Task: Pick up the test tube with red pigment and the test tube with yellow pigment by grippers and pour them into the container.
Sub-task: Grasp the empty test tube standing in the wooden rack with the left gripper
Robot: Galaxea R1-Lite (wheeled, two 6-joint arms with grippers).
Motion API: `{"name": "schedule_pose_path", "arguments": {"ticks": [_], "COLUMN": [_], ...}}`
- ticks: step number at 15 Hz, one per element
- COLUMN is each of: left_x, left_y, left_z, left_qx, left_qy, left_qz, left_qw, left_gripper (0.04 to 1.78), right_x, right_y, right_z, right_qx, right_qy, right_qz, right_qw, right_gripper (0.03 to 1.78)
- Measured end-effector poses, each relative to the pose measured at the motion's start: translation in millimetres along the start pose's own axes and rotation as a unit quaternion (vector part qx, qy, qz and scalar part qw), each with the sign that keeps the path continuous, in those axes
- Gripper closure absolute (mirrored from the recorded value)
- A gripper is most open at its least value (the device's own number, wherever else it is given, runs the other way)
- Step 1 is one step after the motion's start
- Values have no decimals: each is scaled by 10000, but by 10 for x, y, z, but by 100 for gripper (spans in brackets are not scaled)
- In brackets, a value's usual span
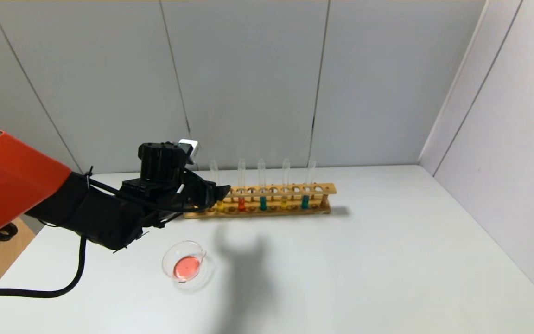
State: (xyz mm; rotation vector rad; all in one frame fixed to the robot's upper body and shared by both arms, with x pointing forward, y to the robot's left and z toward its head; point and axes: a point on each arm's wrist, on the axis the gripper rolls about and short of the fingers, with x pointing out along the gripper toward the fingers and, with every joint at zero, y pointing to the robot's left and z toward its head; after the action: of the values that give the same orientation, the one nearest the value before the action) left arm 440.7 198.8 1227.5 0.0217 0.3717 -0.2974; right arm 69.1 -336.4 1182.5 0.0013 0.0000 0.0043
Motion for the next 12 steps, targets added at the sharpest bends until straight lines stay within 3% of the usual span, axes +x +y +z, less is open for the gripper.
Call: {"name": "schedule_pose_path", "arguments": {"ticks": [12], "left_x": [518], "left_y": [96], "left_z": [-79], "left_qx": [-28], "left_qy": [207], "left_qz": [140], "left_qw": [9997], "left_gripper": [7], "right_x": [0], "right_y": [0], "right_z": [0], "right_qx": [2], "right_qy": [0], "right_qz": [-2], "right_qw": [10000], "right_gripper": [6]}}
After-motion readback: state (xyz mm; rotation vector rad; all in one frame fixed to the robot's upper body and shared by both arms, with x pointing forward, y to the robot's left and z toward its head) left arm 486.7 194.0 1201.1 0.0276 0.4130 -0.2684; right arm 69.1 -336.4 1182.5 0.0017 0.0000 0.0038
